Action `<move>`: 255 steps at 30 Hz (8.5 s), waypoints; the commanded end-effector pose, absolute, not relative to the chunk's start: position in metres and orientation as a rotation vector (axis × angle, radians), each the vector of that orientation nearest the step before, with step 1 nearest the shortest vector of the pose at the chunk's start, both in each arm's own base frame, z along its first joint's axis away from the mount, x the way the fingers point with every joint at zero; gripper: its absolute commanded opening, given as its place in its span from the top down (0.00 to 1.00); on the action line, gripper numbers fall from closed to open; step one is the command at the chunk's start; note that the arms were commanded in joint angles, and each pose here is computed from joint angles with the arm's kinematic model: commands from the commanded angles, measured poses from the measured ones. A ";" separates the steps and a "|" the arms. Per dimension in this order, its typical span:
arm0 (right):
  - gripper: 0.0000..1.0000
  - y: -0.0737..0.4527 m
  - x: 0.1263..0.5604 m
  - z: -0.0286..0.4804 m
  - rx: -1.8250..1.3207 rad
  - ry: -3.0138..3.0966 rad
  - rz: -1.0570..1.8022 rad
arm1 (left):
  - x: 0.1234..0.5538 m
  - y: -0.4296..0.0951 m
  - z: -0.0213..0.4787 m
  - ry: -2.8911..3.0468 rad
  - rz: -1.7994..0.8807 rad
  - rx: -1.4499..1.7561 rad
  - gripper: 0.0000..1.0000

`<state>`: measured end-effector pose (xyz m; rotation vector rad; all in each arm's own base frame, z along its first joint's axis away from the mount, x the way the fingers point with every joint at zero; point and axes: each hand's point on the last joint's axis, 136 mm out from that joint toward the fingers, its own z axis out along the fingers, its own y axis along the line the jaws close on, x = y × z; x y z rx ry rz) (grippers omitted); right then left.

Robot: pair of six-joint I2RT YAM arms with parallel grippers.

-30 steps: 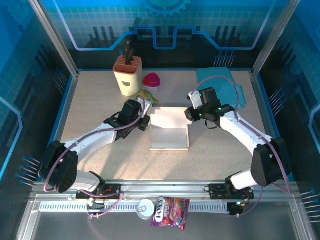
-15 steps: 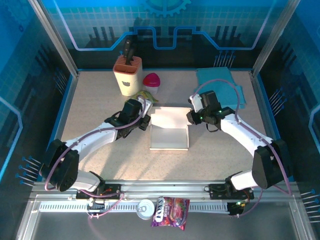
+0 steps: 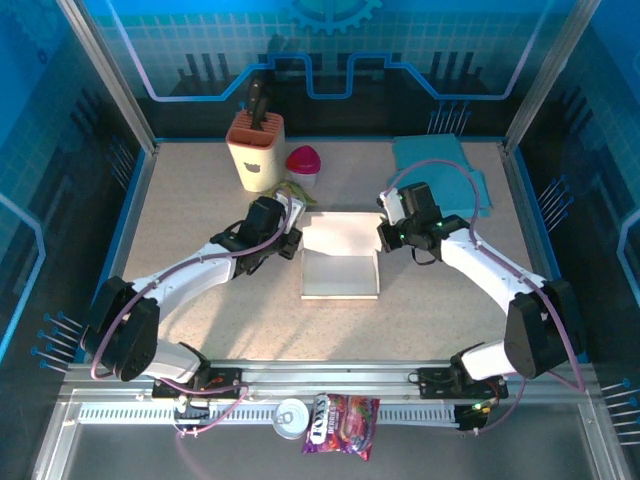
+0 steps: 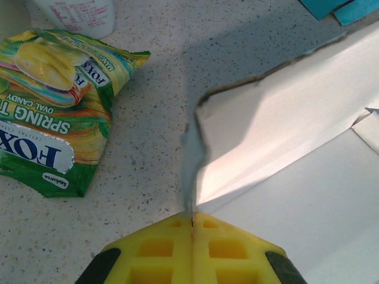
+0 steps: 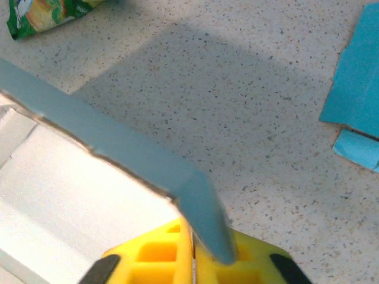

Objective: Fold the paper box

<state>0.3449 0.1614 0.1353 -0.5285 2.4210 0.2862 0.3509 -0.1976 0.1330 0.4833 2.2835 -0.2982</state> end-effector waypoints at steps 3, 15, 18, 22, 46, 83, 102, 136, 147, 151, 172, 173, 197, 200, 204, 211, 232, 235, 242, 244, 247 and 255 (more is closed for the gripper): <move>1.00 0.174 0.351 0.150 -0.441 2.384 0.255 | 0.353 -0.214 0.145 2.264 -0.358 0.404 1.00; 1.00 0.186 0.363 0.171 -0.133 2.259 0.279 | 0.365 -0.222 0.151 2.205 -0.371 0.235 1.00; 1.00 0.192 0.366 0.176 -0.123 2.186 0.329 | 0.368 -0.226 0.154 2.175 -0.395 0.251 1.00; 1.00 0.193 0.371 0.179 -0.100 2.108 0.358 | 0.373 -0.231 0.162 2.113 -0.425 0.274 1.00; 1.00 0.189 0.331 0.150 -0.134 1.783 0.440 | 0.336 -0.239 0.120 1.923 -0.647 0.366 1.00; 1.00 0.179 0.333 0.135 -0.170 1.956 0.176 | 0.307 -0.164 0.192 2.127 -0.603 -0.055 0.32; 1.00 0.184 0.335 0.138 -0.196 1.948 0.188 | 0.380 -0.172 0.160 2.453 -0.855 -0.724 0.42; 1.00 0.194 0.338 0.135 -0.197 1.969 0.226 | 0.385 -0.205 0.125 2.488 -1.096 -0.823 0.52; 1.00 0.193 0.339 0.136 -0.203 1.972 0.208 | 0.378 -0.168 0.117 2.506 -1.012 -0.901 0.38; 1.00 0.194 0.339 0.134 -0.203 1.977 0.214 | 0.383 -0.178 0.114 2.487 -1.106 -0.929 0.35; 1.00 0.199 0.341 0.135 -0.203 1.977 0.235 | 0.381 -0.201 0.108 2.480 -1.227 -0.955 0.34; 1.00 0.200 0.341 0.135 -0.205 1.978 0.238 | 0.381 -0.201 0.109 2.477 -1.229 -0.954 0.34; 1.00 0.204 0.333 0.117 -0.255 1.960 0.254 | 0.364 -0.202 0.082 2.540 -1.142 -0.902 0.56; 1.00 0.205 0.327 0.111 -0.268 1.968 0.260 | 0.362 -0.202 0.078 2.549 -1.120 -0.883 0.56; 1.00 0.204 0.319 0.105 -0.276 1.985 0.248 | 0.358 -0.203 0.073 2.568 -1.076 -0.863 0.57; 0.95 0.196 0.313 0.104 -0.237 2.038 0.228 | 0.352 -0.196 0.067 2.577 -1.002 -0.849 0.60; 0.29 0.197 0.247 0.137 -0.028 2.312 0.649 | 0.345 -0.188 0.062 2.590 -0.881 -0.805 0.59; 0.26 0.193 0.242 0.164 0.028 2.270 0.720 | 0.345 -0.188 0.062 2.588 -0.874 -0.792 0.59; 0.23 0.163 0.268 0.189 0.317 2.309 0.832 | 0.345 -0.188 0.064 2.588 -0.850 -0.758 0.59; 0.23 0.160 0.282 0.191 0.354 2.333 0.860 | 0.344 -0.188 0.063 2.594 -0.836 -0.749 0.59; 0.23 0.160 0.303 0.185 0.359 2.393 0.838 | 0.344 -0.188 0.062 2.596 -0.828 -0.737 0.59; 0.36 0.188 0.333 0.139 0.260 2.562 0.820 | 0.343 -0.189 0.056 2.616 -0.779 -0.711 0.58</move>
